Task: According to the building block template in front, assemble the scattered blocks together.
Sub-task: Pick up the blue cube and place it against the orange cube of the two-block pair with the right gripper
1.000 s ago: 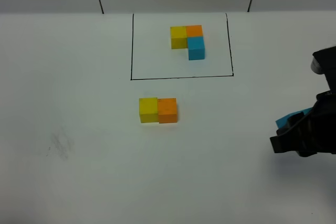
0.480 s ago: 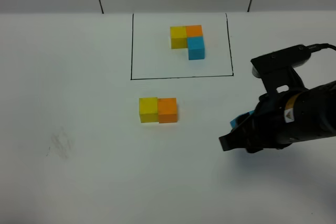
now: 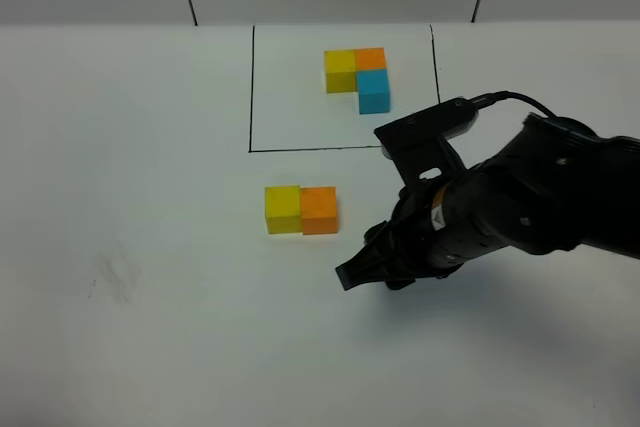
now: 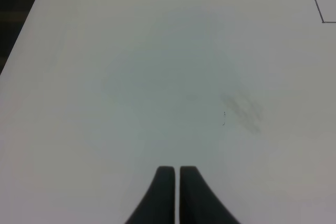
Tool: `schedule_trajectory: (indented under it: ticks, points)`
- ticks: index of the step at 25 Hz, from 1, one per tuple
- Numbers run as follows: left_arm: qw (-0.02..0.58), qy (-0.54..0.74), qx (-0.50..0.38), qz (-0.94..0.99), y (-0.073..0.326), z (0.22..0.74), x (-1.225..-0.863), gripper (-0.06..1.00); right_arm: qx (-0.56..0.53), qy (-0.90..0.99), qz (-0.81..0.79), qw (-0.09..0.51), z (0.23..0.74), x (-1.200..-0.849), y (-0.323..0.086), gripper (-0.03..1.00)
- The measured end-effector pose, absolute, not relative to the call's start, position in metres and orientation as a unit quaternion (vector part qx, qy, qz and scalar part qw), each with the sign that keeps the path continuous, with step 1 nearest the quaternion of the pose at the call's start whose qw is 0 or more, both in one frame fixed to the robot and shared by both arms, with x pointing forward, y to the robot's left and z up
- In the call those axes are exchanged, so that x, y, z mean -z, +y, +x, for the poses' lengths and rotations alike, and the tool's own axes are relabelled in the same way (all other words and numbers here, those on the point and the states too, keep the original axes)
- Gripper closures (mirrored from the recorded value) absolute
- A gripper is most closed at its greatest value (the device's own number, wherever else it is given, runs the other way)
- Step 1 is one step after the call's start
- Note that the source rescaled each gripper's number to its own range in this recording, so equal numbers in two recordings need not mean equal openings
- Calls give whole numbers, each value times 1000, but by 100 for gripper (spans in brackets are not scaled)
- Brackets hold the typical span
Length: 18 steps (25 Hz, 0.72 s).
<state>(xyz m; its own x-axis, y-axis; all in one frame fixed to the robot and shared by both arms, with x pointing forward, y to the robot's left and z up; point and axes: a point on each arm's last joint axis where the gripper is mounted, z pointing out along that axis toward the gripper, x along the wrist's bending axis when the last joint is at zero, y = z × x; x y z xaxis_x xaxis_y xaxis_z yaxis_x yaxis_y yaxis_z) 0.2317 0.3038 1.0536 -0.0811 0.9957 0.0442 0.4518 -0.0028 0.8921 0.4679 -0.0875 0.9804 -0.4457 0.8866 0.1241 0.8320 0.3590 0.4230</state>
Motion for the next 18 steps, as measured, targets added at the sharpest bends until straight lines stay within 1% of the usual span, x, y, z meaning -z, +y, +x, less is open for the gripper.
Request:
schedule_trajectory:
  ticks: [18]
  points:
    - [341, 618, -398, 586, 304, 232, -1054, 94, -185, 826, 531, 47, 517, -914, -39, 51]
